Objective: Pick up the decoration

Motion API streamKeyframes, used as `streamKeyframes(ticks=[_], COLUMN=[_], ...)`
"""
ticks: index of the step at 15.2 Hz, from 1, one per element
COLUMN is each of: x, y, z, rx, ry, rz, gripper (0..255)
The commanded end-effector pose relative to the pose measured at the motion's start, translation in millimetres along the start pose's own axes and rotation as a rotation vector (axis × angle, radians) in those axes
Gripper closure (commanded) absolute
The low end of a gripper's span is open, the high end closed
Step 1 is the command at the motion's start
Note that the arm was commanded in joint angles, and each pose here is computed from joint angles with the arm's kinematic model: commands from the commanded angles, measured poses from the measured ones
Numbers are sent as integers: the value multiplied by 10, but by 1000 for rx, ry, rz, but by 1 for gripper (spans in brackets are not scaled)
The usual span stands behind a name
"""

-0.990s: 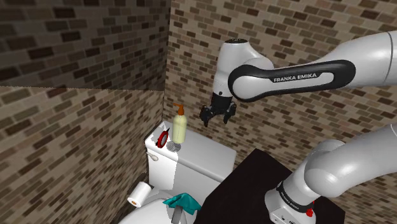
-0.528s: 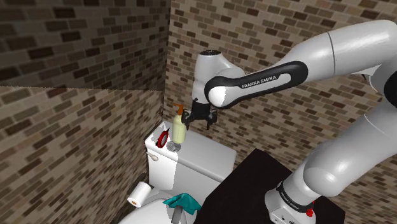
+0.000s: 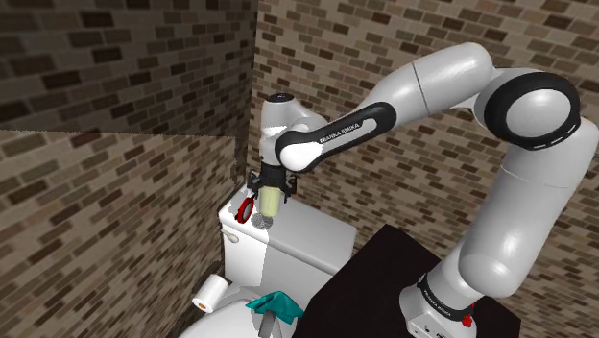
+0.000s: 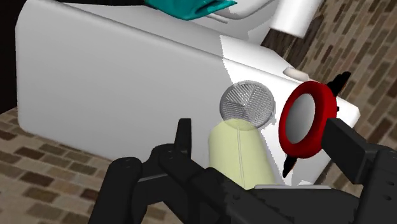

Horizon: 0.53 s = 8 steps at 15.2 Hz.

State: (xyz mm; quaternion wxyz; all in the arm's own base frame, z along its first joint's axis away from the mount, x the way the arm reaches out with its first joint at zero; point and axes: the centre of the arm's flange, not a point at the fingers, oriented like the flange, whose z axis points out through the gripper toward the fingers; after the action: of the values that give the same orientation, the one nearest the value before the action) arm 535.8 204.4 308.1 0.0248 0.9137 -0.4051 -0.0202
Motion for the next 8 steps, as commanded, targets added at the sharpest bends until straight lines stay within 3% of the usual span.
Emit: streamKeyframes(ticks=[1, 8], x=[99, 531], y=[-215, -841], z=[136, 649], rx=[2, 12], ry=[-2, -11], rz=[60, 255], gripper=[0, 0])
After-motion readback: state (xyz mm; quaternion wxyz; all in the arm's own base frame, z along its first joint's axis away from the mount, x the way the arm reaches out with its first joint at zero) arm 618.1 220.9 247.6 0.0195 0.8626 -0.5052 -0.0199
